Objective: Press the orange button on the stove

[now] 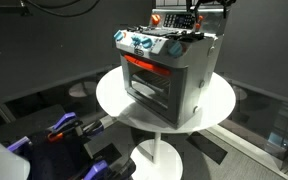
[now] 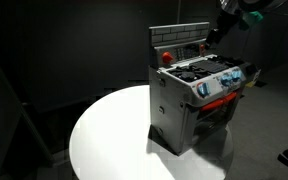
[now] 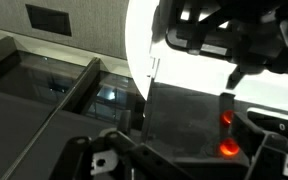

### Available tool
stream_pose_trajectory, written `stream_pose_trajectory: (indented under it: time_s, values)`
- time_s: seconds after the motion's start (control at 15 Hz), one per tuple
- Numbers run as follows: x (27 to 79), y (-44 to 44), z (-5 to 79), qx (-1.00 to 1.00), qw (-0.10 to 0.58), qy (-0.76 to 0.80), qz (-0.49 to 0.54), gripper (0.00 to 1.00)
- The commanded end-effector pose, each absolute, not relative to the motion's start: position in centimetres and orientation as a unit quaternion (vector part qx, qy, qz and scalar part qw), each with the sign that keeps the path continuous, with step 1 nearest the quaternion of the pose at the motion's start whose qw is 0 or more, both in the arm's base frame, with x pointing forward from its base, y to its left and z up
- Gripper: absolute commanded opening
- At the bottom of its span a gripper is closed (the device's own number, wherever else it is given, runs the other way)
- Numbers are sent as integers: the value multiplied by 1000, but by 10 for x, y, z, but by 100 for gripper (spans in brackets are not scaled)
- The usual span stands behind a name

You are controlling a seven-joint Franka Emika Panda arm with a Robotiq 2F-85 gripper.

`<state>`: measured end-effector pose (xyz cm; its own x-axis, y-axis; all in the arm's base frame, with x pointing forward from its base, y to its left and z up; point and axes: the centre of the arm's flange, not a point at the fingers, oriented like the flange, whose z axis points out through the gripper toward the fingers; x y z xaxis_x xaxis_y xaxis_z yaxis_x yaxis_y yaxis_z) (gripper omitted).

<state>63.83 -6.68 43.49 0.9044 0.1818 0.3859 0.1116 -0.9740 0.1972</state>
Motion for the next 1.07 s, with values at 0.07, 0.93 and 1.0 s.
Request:
stream_pose_trajectory:
  time_s: [0.07,0.93,1.0]
  values:
    - [654,-68,438,972,81,68,212,100]
    - [652,-65,440,973,83,66,207,100]
    - [649,-64,440,973,85,65,205,100]
